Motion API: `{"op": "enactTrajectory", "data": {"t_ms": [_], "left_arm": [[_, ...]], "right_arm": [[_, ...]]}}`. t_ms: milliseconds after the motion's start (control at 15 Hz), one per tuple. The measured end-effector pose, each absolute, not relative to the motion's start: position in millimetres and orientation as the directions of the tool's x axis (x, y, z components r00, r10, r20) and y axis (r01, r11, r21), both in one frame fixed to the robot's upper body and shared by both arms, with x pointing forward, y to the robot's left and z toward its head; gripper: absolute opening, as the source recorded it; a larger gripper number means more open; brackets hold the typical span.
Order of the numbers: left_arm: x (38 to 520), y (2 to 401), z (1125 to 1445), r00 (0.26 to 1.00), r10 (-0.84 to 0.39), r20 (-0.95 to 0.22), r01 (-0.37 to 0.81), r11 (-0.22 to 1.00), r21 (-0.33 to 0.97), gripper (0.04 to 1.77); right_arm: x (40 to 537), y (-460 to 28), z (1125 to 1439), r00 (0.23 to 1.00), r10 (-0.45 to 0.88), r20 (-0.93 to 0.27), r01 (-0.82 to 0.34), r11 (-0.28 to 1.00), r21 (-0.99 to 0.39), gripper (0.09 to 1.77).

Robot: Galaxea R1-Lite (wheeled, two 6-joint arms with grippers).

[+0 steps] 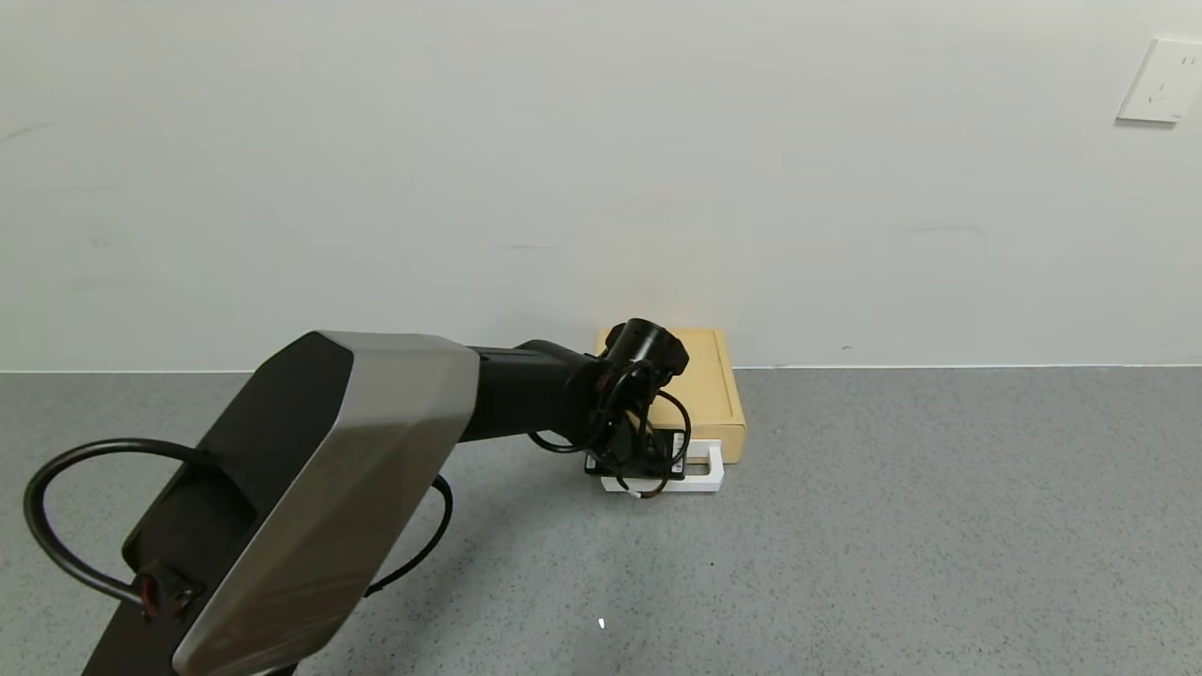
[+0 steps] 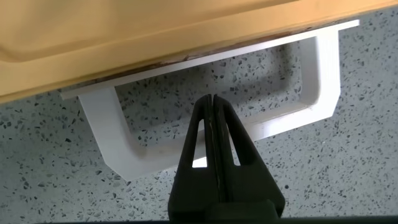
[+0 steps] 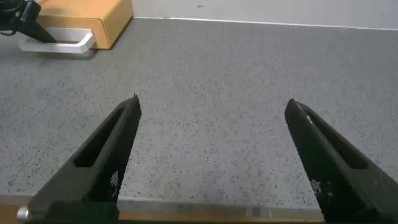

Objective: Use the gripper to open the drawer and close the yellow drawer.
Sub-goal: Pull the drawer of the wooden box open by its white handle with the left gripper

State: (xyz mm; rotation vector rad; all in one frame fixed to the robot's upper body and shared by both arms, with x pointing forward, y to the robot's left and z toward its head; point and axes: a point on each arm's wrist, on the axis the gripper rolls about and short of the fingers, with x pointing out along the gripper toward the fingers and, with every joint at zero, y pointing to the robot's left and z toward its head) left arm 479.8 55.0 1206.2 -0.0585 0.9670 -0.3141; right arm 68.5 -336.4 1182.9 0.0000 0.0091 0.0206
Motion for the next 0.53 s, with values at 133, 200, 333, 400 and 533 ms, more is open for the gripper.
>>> {"op": "enactTrajectory", "data": {"t_ms": [133, 200, 333, 400, 533], "left_arm": [[478, 54, 1204, 0.516, -0.284, -0.808, 0.236, 0.954, -0.184, 0.11], [476, 53, 1204, 0.512, -0.283, -0.811, 0.235, 0.954, -0.184, 0.11], [472, 51, 1203, 0.497, -0.276, -0.823, 0.226, 0.957, -0.184, 0.11], [468, 51, 1202, 0.480, -0.267, -0.836, 0.226, 0.958, -0.177, 0.11], [460, 51, 1201, 0.442, -0.247, -0.862, 0.225, 0.961, -0.159, 0.11]], "right_arm": [[69, -336, 1183, 1.000, 0.020, -0.008, -0.020, 1.000, 0.000, 1.70], [69, -336, 1183, 1.000, 0.021, -0.009, -0.021, 1.000, 0.000, 1.70], [69, -336, 1183, 1.000, 0.021, -0.008, -0.021, 1.000, 0.000, 1.70], [69, -336, 1183, 1.000, 0.020, -0.008, -0.020, 1.000, 0.000, 1.70], [69, -336, 1183, 1.000, 0.021, -0.008, -0.021, 1.000, 0.000, 1.70]]}}
